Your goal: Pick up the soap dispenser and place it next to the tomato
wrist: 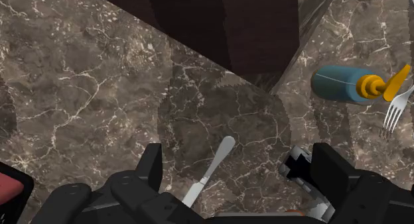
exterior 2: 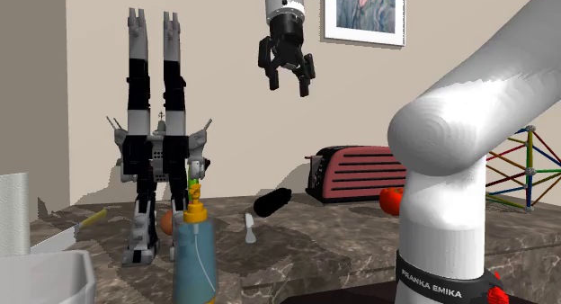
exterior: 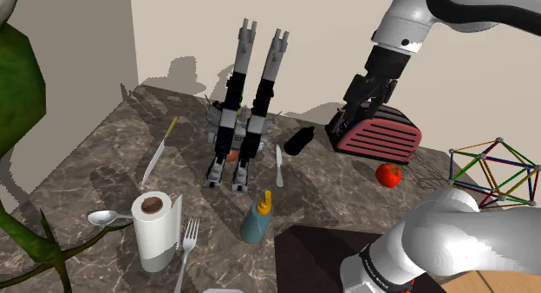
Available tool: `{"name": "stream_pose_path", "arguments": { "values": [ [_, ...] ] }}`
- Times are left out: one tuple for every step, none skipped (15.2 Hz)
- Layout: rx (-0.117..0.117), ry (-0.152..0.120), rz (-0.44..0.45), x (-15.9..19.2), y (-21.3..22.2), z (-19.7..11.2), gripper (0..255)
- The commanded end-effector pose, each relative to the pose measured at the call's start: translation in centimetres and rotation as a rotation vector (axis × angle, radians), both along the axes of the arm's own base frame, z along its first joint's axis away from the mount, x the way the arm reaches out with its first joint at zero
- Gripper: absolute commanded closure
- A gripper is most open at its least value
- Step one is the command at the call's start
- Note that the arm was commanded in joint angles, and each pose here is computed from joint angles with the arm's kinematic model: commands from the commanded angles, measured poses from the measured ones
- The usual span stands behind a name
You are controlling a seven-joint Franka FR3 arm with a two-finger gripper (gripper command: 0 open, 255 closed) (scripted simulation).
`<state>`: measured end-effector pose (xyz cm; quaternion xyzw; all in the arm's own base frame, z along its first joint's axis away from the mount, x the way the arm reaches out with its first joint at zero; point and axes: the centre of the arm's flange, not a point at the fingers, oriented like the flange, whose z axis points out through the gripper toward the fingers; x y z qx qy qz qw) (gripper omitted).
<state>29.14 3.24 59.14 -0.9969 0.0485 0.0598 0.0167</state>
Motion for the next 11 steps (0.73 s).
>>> {"name": "stream_pose_path", "arguments": {
  "values": [
    [0.0,0.0,0.0,0.0,0.0,0.0,0],
    [-0.004,0.004,0.025,0.5,1.1,-0.8,0],
    [-0.009,0.008,0.051,0.9,2.2,-1.6,0],
    [-0.013,0.011,0.076,1.4,3.3,-2.4,0],
    [-0.018,0.015,0.102,1.7,4.4,-3.2,0],
    [-0.022,0.019,0.127,2.1,5.5,-4.0,0],
    [-0.027,0.023,0.153,2.4,6.7,-4.8,0],
    [-0.031,0.026,0.178,2.7,7.8,-5.7,0],
    [-0.036,0.03,0.204,3.0,8.9,-6.5,0],
    [-0.04,0.034,0.229,3.2,10.1,-7.3,0],
    [-0.045,0.038,0.255,3.4,11.2,-8.2,0]
  ]
}}
